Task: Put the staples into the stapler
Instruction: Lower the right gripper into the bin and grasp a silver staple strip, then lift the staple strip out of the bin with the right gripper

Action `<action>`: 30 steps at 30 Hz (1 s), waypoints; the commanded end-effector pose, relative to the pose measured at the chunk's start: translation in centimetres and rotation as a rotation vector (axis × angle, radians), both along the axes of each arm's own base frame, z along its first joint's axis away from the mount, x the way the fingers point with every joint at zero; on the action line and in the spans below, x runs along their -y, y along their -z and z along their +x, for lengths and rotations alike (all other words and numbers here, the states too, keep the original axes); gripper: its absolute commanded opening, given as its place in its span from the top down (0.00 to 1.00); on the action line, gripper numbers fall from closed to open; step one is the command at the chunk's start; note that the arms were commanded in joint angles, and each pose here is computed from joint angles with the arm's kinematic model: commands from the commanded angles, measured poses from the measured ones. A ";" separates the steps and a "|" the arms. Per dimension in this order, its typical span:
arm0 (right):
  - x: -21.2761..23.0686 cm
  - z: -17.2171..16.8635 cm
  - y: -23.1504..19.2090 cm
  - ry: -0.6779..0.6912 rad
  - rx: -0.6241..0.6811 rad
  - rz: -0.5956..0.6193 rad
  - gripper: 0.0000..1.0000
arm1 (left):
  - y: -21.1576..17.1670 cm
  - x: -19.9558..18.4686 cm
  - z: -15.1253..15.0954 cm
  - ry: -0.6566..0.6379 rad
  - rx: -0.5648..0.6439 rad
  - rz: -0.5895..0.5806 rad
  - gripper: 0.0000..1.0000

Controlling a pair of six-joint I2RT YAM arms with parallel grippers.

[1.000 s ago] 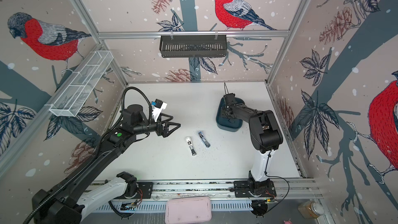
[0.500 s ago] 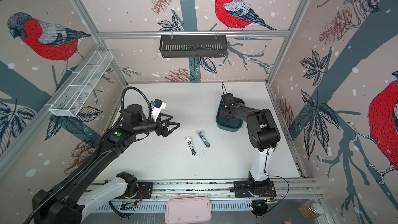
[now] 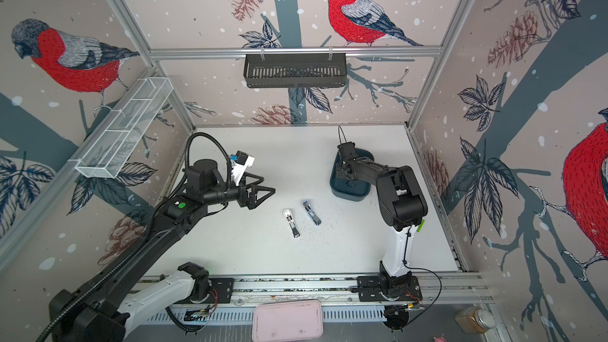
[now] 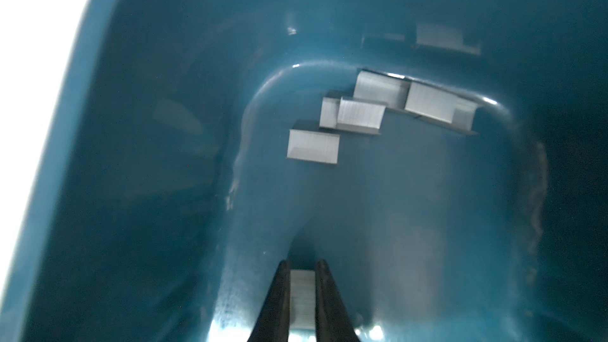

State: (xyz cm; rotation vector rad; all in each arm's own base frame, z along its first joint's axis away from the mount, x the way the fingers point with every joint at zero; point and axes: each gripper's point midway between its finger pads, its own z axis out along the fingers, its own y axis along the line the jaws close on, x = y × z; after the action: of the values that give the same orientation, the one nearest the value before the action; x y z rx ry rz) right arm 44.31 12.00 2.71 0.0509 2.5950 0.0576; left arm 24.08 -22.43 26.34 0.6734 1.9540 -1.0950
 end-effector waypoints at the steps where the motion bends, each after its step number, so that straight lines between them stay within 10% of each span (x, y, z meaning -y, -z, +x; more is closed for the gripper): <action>1: 0.3 0.0 -0.8 0.009 0.008 -0.020 0.85 | -0.9 0.2 -0.1 0.025 0.042 -0.015 0.03; 15: -1.7 -0.3 -6.8 -0.032 0.113 0.018 0.85 | -1.2 -0.2 0.2 0.008 0.031 -0.035 0.03; 30: -13.9 -3.2 -11.2 -0.221 0.175 0.174 0.85 | -1.0 -3.0 2.7 -0.182 0.028 -0.008 0.02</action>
State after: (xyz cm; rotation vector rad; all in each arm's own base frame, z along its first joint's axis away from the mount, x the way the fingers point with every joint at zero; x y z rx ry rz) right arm 41.42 24.33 14.25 -0.1846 2.3901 0.3033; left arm 26.24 -19.79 26.76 0.5125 1.9720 -1.0042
